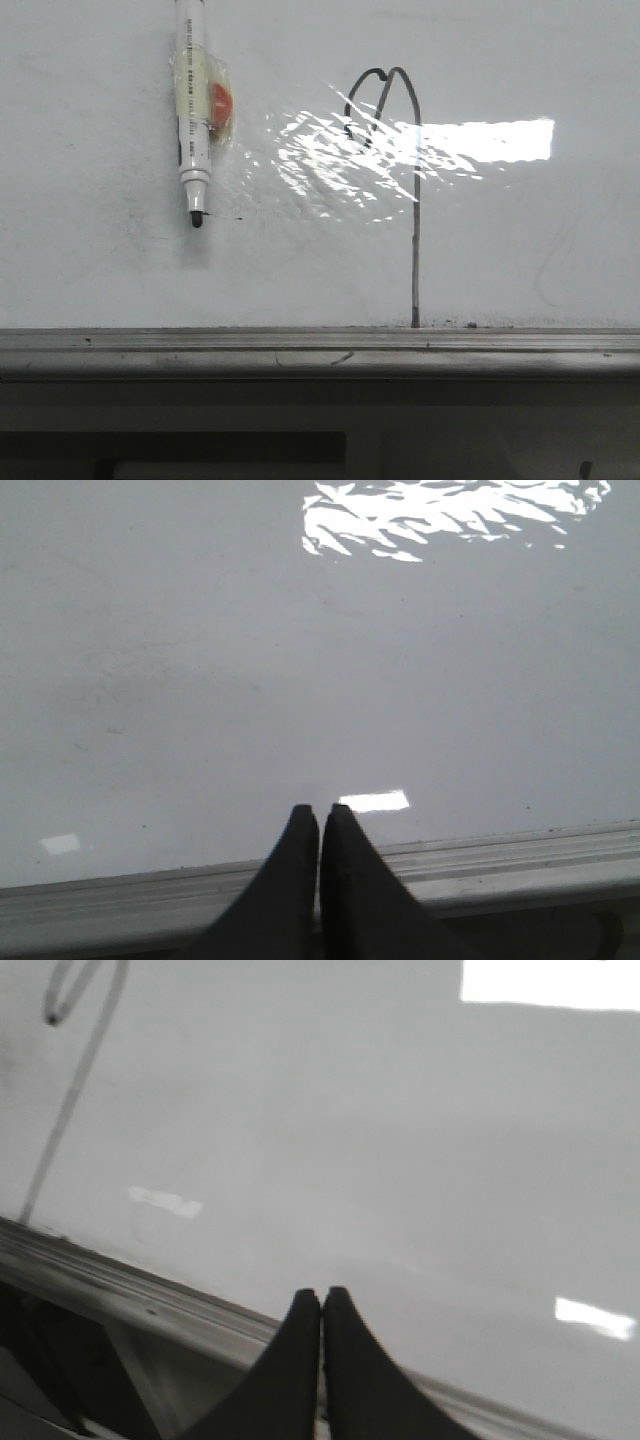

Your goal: Write number 9 on whiteboard

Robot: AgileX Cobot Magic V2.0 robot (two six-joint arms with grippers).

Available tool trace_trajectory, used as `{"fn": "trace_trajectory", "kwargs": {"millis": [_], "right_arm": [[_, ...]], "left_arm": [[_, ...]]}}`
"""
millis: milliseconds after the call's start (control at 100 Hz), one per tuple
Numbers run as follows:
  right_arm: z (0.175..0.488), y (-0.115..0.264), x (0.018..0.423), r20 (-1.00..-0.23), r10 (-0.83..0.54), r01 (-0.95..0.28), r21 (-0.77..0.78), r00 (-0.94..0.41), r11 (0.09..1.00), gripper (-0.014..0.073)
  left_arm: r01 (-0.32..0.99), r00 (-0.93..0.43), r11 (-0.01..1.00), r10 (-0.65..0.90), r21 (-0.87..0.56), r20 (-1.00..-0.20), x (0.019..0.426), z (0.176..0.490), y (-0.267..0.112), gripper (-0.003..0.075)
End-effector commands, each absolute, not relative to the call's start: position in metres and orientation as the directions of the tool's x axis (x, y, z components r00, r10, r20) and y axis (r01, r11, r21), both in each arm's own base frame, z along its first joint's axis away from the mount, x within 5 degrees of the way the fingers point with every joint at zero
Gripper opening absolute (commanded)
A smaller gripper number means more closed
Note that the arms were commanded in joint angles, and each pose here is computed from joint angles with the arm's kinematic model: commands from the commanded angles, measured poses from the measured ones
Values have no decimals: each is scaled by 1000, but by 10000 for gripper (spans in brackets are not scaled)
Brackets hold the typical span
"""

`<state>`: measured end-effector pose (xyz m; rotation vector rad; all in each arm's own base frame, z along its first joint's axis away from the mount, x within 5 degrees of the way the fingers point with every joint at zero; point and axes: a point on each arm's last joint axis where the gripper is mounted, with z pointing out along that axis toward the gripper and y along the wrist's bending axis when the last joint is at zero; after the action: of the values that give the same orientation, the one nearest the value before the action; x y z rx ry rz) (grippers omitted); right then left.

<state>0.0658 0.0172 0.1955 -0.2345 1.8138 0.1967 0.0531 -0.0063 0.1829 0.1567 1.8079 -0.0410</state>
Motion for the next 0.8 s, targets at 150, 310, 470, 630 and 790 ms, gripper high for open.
{"fn": "trace_trajectory", "kwargs": {"millis": [150,310,470,630,790], "right_arm": [[171,10,62,-953,-10,-154,39,-303,987,-41],[172,7,56,-963,6,-143,46,-270,989,-41],[173,6,54,-971,14,-138,48,-239,989,-41],[173,6,53,-970,13,-137,48,-244,989,-41],[173,6,53,-970,13,-137,48,-244,989,-41]], "left_arm": [[122,-179,991,67,46,-982,53,182,-6,-20],[122,-179,991,67,46,-982,53,182,-6,-20],[122,-179,991,67,46,-982,53,182,-6,-20],[122,-179,991,67,46,-982,53,182,-6,-20],[122,-179,991,67,46,-982,53,182,-6,-20]]}}
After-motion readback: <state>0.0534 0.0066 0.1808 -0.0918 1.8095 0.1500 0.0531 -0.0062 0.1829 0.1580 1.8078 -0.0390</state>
